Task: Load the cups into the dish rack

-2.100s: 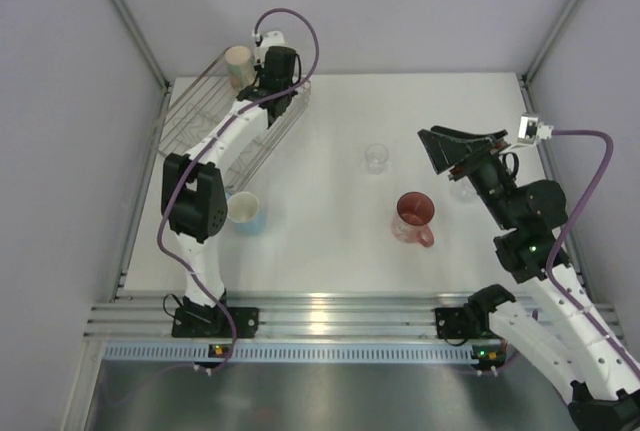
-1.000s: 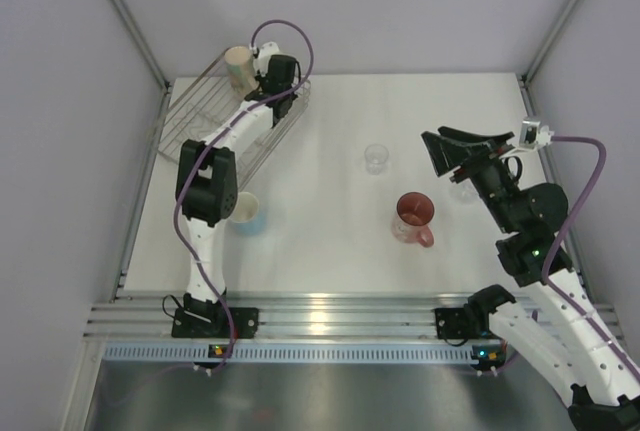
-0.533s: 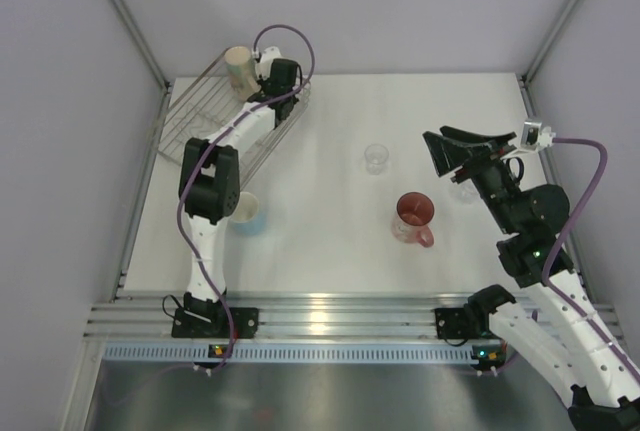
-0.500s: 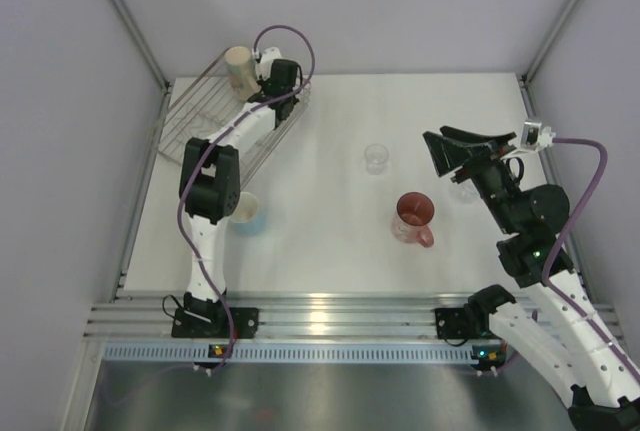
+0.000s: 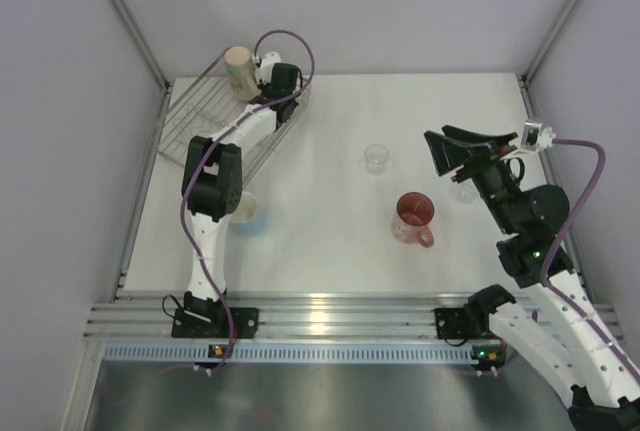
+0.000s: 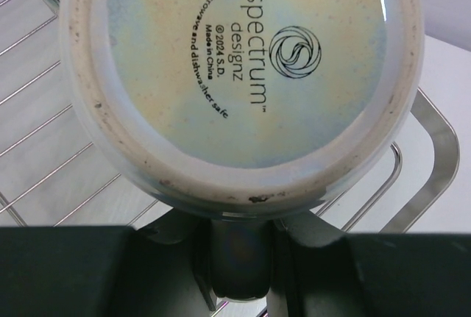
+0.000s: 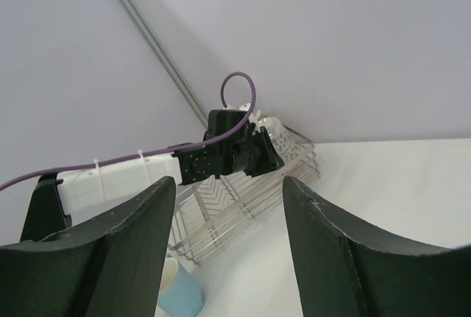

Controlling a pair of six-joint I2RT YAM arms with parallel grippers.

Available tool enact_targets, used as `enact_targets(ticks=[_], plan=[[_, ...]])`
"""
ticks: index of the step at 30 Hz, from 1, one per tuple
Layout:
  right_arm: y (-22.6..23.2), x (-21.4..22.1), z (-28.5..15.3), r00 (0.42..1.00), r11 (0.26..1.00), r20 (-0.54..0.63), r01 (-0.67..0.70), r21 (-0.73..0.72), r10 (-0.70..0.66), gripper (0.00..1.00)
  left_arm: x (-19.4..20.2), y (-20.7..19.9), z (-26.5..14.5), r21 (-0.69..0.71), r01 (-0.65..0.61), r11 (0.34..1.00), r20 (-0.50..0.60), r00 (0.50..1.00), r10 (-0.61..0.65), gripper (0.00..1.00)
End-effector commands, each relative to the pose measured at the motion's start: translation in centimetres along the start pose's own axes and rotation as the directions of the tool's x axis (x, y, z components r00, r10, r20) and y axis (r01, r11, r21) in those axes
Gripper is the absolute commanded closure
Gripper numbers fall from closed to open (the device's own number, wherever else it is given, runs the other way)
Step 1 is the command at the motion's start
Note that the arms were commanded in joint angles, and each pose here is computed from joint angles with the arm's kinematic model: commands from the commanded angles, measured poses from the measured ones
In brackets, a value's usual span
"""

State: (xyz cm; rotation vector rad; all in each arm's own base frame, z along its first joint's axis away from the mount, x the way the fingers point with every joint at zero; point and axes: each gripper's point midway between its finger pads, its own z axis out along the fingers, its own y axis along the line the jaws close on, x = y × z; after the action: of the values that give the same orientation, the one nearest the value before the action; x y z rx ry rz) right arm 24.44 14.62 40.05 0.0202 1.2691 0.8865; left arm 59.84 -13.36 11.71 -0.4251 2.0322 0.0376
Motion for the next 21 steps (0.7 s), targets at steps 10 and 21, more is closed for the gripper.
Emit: enact_targets(ticks=[10,21], plan=[[0.28,-1.86,-0.48,0.997,0.999,0.067,0.049,-0.002,-0.048,0.39,-6.69,-2.5,-1.05,0.087,0.094,0.992,0.172,0.979,-0.108,0.83],[0.41,-2.4,-0.74,0.995,0.998,0.085,0.057,-0.001,-0.057,0.38,-6.9,-2.63,-1.27,0.101,0.079,0.992,0.171,0.981,-0.096,0.76]])
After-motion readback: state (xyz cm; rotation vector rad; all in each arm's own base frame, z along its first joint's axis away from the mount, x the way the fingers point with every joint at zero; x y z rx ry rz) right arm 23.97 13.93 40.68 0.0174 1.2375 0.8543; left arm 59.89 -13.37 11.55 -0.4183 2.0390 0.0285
